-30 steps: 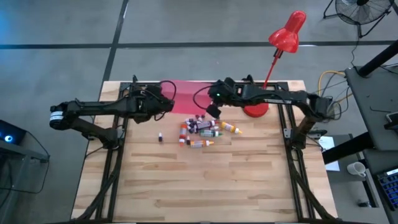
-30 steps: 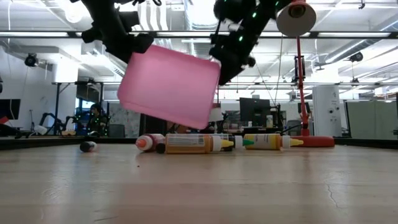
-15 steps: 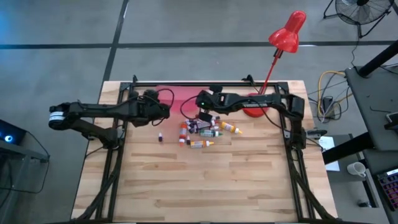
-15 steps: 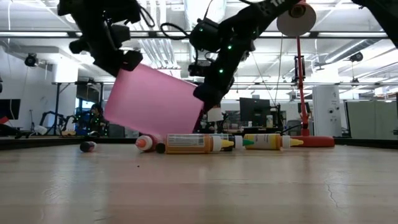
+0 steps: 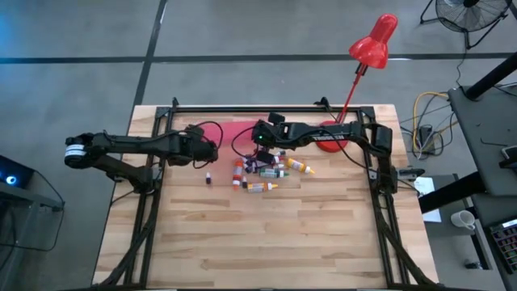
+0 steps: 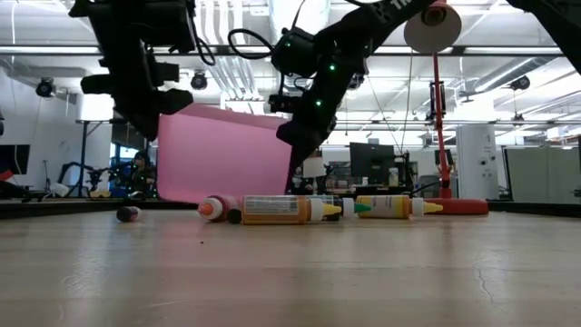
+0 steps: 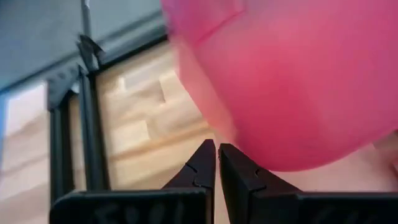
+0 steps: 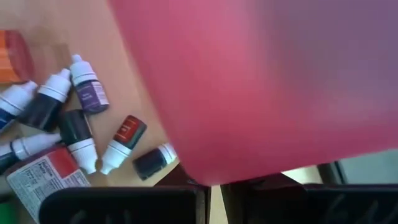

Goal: Pick & Place food coloring
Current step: Prepare the red bin

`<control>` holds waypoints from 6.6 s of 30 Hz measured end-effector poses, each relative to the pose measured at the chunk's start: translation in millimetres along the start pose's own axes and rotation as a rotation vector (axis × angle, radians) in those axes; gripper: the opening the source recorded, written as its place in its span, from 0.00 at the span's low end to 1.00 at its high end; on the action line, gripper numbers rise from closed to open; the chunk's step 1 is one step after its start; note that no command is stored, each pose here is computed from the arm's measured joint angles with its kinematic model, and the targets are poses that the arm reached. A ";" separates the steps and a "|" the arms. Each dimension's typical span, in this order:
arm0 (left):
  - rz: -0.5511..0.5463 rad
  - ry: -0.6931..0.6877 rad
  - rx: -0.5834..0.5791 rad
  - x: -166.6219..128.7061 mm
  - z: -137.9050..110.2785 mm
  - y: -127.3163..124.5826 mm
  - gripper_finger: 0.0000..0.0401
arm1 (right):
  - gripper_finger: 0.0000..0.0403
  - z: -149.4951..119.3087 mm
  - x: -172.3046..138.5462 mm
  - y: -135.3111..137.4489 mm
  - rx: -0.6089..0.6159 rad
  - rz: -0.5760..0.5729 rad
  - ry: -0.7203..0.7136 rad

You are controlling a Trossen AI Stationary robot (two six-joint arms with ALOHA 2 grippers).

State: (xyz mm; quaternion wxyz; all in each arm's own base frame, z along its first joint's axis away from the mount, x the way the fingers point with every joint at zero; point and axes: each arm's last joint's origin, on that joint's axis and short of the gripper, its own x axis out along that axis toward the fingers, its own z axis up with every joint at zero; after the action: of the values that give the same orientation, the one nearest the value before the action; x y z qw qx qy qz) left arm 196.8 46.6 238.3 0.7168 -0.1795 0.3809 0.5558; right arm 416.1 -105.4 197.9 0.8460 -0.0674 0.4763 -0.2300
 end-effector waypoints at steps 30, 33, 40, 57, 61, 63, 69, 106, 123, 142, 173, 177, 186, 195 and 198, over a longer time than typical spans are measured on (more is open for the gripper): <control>0.022 -0.030 -0.045 -10.1 -5.4 5.6 0.00 | 0.04 -14.4 9.5 -16.9 0.261 0.318 0.132; 0.073 -0.138 -0.050 -8.6 2.5 6.7 0.00 | 0.04 -17.0 17.0 -21.3 0.352 0.353 0.154; 0.024 -0.063 0.000 13.5 6.5 7.3 0.00 | 0.04 -11.9 18.5 -23.3 0.356 0.358 0.099; -0.038 0.162 -0.092 43.8 -30.4 14.2 0.00 | 0.04 -2.7 26.4 -28.5 0.413 0.296 -0.013; -0.044 0.183 -0.097 39.8 -32.4 13.1 0.00 | 0.04 2.7 33.1 -30.1 0.421 0.295 -0.069; -0.052 0.197 -0.103 36.1 -30.9 12.0 0.00 | 0.04 6.1 36.2 -32.6 0.426 0.292 -0.080; -0.138 0.212 -0.124 22.3 -21.7 3.8 0.00 | 0.04 20.4 38.7 -39.0 0.439 0.334 -0.137; -0.164 0.123 0.052 67.2 18.2 0.2 0.00 | 0.04 11.1 -90.5 -42.1 0.211 0.340 0.037; -0.342 0.207 0.242 143.8 47.5 -54.6 0.00 | 0.04 -92.3 -173.2 -22.3 0.557 0.132 0.031; -0.349 -0.043 0.319 124.9 149.9 -88.1 0.00 | 0.04 -118.1 -176.9 -6.0 0.660 0.061 -0.001; 0.131 0.144 -0.042 91.4 120.4 64.6 0.00 | 0.04 -122.6 -162.0 -2.3 0.658 0.051 -0.062; 0.162 0.182 -0.059 93.8 98.0 82.2 0.00 | 0.04 -122.0 -161.4 -3.7 0.664 0.048 -0.066; 0.185 0.321 -0.069 110.4 48.6 89.8 0.00 | 0.04 -119.7 -159.5 -8.2 0.690 0.043 -0.084; 0.101 0.466 -0.109 120.3 13.1 86.0 0.00 | 0.04 -119.7 -159.5 -8.0 0.689 0.050 -0.082; 0.086 0.481 -0.106 122.0 4.0 82.2 0.00 | 0.04 -119.7 -159.5 -8.0 0.689 0.050 -0.081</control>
State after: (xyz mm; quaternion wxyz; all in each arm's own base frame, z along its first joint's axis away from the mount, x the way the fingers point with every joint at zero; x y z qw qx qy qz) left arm 132.6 156.0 163.6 0.5708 -0.3275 0.5183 0.5462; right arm 243.0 -27.5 259.9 0.8428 0.2246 0.3381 -0.3536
